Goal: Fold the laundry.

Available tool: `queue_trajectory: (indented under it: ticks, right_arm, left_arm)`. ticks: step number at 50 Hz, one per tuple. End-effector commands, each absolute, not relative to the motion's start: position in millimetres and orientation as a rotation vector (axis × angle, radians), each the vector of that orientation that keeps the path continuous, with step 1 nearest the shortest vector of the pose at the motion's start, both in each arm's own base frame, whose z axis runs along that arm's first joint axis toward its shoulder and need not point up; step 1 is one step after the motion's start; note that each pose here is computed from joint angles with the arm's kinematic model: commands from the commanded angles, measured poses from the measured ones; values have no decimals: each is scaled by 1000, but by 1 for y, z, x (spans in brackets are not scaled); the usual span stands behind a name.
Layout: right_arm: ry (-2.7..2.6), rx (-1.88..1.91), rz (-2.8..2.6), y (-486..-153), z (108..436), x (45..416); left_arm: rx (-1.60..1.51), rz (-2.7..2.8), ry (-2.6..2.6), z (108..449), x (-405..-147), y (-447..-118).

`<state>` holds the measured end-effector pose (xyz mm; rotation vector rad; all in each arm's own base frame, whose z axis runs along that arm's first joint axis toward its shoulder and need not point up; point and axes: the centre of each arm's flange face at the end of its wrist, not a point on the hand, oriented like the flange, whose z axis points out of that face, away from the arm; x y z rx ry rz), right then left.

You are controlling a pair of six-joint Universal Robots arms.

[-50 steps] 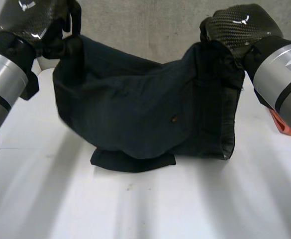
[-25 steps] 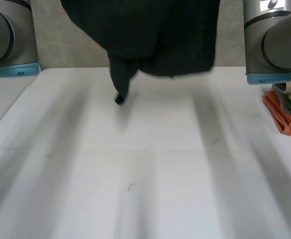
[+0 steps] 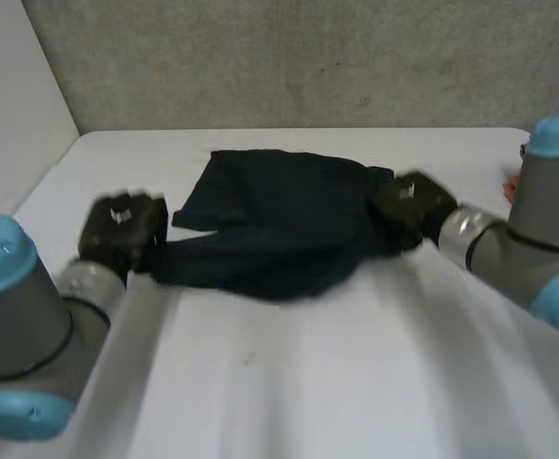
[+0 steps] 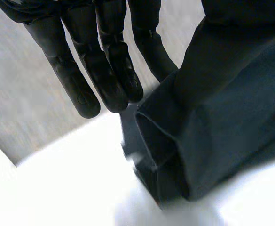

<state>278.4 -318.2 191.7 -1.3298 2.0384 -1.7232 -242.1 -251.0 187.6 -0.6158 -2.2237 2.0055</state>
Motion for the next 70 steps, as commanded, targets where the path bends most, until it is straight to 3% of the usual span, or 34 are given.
queue_trajectory:
  ticks: [1, 5, 9, 18, 27, 31, 40, 47, 57, 62, 65, 70]
  right_arm:
    - [2193, -1487, -1792, -318, 165, 261]
    - [2226, -1450, -1882, -318, 162, 256]
    - [2204, -1413, -1982, -304, 183, 250]
    - [2260, -1228, -1989, -265, 215, 233]
    - [2413, -1004, -1692, -238, 213, 225]
    - [2430, -895, -1640, -238, 207, 225]
    - [2431, -852, -1598, -257, 155, 238]
    - [2371, -851, -1686, -271, 138, 249]
    - [2322, -883, -1700, -274, 133, 265]
    - [2313, -903, -1718, -274, 136, 266]
    - [2311, -920, -1722, -273, 142, 265]
    - [2296, -1156, -1766, -250, 190, 253]
  left_arm:
    - [-749, 1896, -2356, 139, -246, -262]
    - [-763, 2002, -2288, 159, -250, -274]
    - [-728, 2112, -2194, 188, -249, -273]
    - [-756, 2167, -2082, 217, -242, -240]
    - [-909, 1963, -2101, 196, -245, -197]
    - [-993, 1826, -2153, 168, -258, -190]
    - [-1029, 1752, -2194, 143, -269, -204]
    - [-982, 1838, -2216, 134, -274, -226]
    - [-1024, 1788, -2266, 117, -275, -230]
    - [-1091, 1796, -2271, 119, -274, -228]
    - [-1119, 1860, -2250, 143, -270, -223]
    - [-1219, 1854, -2247, 186, -255, -192]
